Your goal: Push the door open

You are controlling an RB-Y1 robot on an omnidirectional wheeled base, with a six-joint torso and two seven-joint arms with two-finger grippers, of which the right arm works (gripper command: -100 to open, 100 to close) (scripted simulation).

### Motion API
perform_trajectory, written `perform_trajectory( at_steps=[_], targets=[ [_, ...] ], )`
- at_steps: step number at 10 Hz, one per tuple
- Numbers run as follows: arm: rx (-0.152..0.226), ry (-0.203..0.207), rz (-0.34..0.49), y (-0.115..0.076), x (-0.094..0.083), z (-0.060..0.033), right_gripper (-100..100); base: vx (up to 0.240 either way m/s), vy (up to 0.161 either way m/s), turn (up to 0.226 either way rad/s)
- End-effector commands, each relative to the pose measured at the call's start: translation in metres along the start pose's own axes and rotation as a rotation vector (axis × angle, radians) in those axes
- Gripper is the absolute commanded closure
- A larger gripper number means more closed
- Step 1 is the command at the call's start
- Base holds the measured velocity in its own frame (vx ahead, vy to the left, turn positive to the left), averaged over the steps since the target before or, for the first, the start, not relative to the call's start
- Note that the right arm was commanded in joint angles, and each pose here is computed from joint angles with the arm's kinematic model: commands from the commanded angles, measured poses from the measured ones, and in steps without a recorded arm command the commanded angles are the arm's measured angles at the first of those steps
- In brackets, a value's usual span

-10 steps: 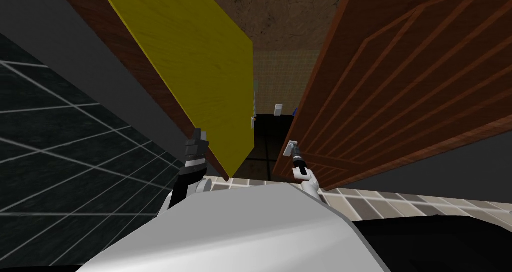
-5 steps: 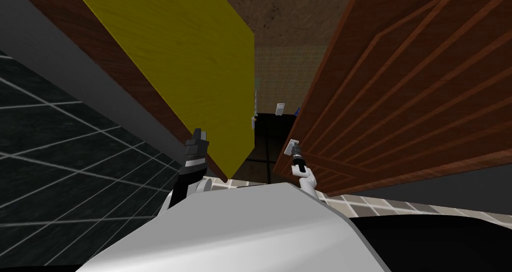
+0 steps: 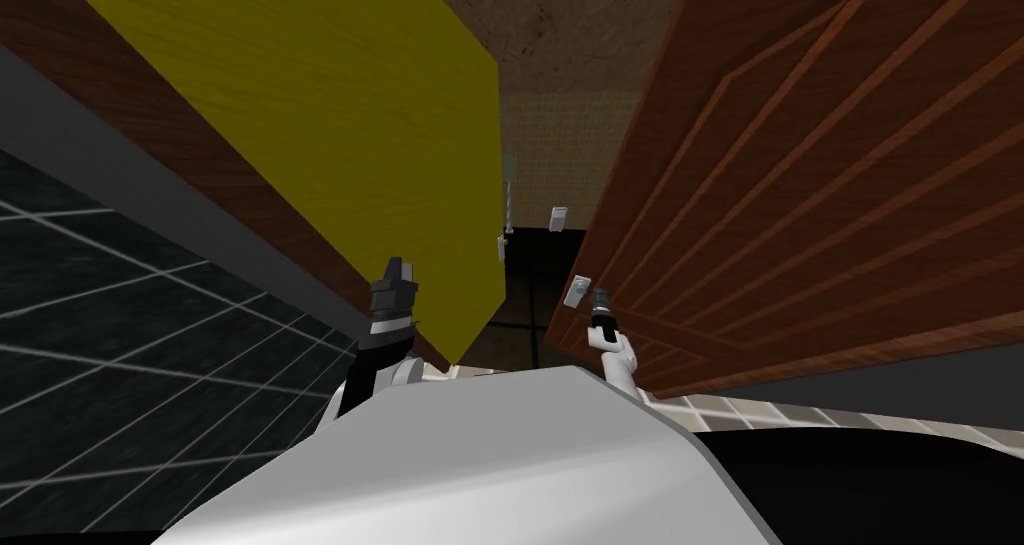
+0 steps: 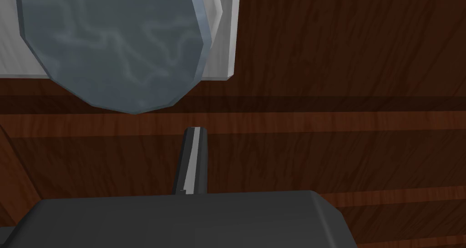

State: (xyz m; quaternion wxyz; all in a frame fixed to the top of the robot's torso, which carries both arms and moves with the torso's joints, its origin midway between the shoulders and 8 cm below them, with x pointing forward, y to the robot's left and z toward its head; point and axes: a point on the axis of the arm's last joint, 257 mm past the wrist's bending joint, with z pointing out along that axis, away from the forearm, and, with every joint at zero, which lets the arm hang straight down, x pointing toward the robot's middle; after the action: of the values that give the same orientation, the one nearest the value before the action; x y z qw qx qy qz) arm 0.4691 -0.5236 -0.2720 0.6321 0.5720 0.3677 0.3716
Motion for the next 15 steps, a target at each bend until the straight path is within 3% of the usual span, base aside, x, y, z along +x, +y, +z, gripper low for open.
perform_trajectory(
  at_steps=[1, 2, 8, 9, 15],
  targets=[
    [-0.011, -0.035, -0.009, 0.004, -0.009, 0.0046, 100, 0.079, -0.093, 0.023],
    [0.011, -0.020, 0.006, -0.002, 0.000, 0.0015, -100, -0.057, 0.085, 0.009],
    [0.073, -0.015, 0.038, -0.023, 0.015, -0.0029, -100, -0.176, 0.212, -0.021],
    [0.066, -0.015, 0.035, -0.020, 0.013, -0.0025, -100, -0.096, 0.095, -0.017],
    [0.061, -0.026, 0.031, -0.023, 0.008, -0.0051, -100, 0.162, -0.081, 0.016]
  ],
)
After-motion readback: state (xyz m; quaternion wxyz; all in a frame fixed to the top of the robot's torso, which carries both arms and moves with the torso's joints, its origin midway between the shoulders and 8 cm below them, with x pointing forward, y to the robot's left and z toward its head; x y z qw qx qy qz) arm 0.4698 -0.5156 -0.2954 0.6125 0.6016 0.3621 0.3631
